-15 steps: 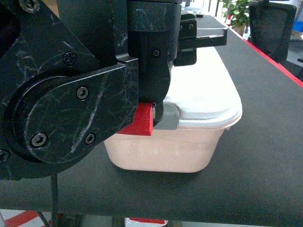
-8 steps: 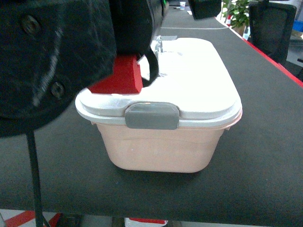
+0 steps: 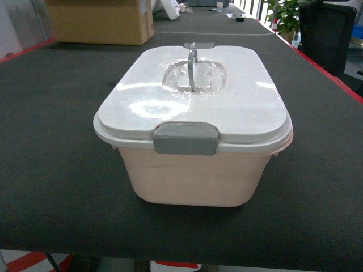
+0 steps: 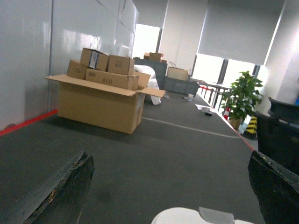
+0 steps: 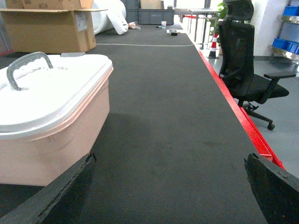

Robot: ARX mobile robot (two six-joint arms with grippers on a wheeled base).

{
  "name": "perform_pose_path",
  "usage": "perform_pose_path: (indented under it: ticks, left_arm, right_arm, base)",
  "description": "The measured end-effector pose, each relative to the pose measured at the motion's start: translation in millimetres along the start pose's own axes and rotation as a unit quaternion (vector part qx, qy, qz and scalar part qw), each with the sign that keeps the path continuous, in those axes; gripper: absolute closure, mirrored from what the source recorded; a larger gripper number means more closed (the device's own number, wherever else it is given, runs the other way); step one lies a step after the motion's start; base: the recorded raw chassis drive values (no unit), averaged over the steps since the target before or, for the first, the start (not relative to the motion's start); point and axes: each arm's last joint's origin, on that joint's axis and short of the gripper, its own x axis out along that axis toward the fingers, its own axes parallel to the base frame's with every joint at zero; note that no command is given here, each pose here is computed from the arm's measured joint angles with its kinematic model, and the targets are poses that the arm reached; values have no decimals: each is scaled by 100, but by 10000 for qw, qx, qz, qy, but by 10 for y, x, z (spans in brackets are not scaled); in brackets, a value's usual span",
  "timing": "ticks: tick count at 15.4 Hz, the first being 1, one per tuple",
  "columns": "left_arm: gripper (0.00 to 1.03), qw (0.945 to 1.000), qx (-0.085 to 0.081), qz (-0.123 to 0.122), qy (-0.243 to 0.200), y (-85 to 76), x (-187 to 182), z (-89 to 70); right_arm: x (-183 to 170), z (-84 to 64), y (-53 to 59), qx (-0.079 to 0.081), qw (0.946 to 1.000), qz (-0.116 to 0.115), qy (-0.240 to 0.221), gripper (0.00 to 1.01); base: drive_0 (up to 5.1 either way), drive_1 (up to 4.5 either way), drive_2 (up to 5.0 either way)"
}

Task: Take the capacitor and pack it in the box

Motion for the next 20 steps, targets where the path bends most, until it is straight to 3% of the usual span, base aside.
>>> perform_pose_path:
  ticks: [2, 3, 4, 6, 9, 10, 13, 17, 19, 20]
  left_arm:
    - [5, 9998, 111, -84, 145, -44, -10, -79]
    - [17, 9929, 612, -320, 966, 35, -76, -112]
    - [29, 9865, 839, -319, 1369, 278, -268, -136]
    - [52, 9881, 856, -55, 1274, 732, -563, -140]
    - [90, 9840, 911, -225, 1513, 1092, -1019, -331]
    - [102, 9844, 911, -178, 1496, 1196, -1132, -345]
    - [101, 9846, 909, -172, 1481, 1407, -1426, -385]
    - [101, 9845, 911, -150, 1492, 1558, -1695, -414]
    - [101, 9840, 892, -280, 1517, 1615, -1771, -420]
    - [101, 9843, 902, -196, 1503, 1679, -1804, -413]
  right_arm:
    - [0, 0, 0, 2, 10000, -4, 0, 3]
    - [0, 0, 0, 0, 10000, -4, 2, 3]
    - [0, -1, -1, 2, 10000, -8, 4, 3]
    - [0, 0, 0, 0, 10000, -4, -2, 3]
    - [0, 0, 0, 2, 10000, -4, 2, 3]
    - [0, 0, 0, 0, 10000, -4, 2, 3]
    - [0, 0, 0, 2, 10000, -4, 0, 3]
    - [0, 0, 0, 2, 10000, -4, 2, 3]
    - [0, 0, 0, 2, 10000, -6, 2, 3]
    - [0, 0, 0, 0, 10000, -4, 0, 3]
  base:
    - [0, 0, 0]
    - [0, 0, 0]
    - [0, 0, 0]
    - [0, 0, 0]
    - [0, 0, 0]
    - [0, 0, 0]
    - [0, 0, 0]
    - [0, 0, 0]
    - [0, 0, 0]
    - [0, 0, 0]
